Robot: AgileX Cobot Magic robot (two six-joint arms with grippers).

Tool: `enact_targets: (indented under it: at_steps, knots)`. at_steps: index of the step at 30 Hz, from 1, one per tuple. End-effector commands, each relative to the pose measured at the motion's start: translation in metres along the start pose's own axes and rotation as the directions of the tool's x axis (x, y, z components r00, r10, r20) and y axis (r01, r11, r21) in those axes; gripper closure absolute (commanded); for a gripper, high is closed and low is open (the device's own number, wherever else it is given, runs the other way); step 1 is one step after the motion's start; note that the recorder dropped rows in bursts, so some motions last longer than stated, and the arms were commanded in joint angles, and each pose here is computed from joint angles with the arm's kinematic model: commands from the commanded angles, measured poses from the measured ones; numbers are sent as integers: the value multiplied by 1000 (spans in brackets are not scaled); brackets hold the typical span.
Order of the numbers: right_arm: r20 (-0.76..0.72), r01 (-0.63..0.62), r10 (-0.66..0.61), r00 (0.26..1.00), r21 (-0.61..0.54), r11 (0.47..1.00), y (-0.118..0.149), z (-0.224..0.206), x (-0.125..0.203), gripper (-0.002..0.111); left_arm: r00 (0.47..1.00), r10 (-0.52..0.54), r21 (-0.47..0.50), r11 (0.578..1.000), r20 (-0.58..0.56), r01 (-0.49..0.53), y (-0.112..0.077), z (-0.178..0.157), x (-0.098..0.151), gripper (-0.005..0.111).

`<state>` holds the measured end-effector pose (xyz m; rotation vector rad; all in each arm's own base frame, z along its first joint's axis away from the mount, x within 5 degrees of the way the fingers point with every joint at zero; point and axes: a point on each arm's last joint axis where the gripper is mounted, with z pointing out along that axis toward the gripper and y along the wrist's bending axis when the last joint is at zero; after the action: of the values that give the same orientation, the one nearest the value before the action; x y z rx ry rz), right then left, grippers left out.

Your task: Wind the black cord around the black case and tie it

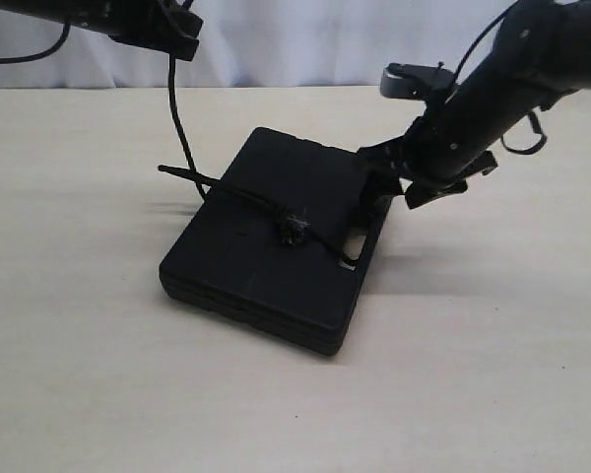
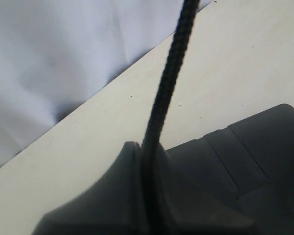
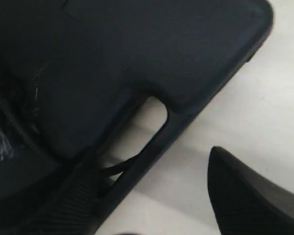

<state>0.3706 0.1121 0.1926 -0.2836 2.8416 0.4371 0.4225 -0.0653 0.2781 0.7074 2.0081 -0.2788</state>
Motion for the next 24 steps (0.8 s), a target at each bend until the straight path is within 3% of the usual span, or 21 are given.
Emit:
enact_targets:
  at_steps: [1,10,12,14,19,24]
  knots:
    - [40,-43,40,998,82,996,11,26,2,53,999,-51,-1,999,4,51,5,-5,1,107]
    - [-7,-122,123,992,103,987,-1,70,6,59,997,-81,7,997,1,81,4,-5,1,107]
    - [15,-123,122,992,103,987,-1,73,4,76,997,-81,5,997,6,81,4,-7,-1,107]
    - [24,-125,123,992,103,987,-2,72,3,104,996,-80,-18,997,30,80,5,-16,-8,107]
    - [32,-174,171,985,113,978,-21,68,1,104,991,-65,-100,992,113,77,15,-57,-29,107]
    - [20,-190,189,982,126,974,-38,64,2,104,994,-103,-208,972,28,106,42,-75,-10,107]
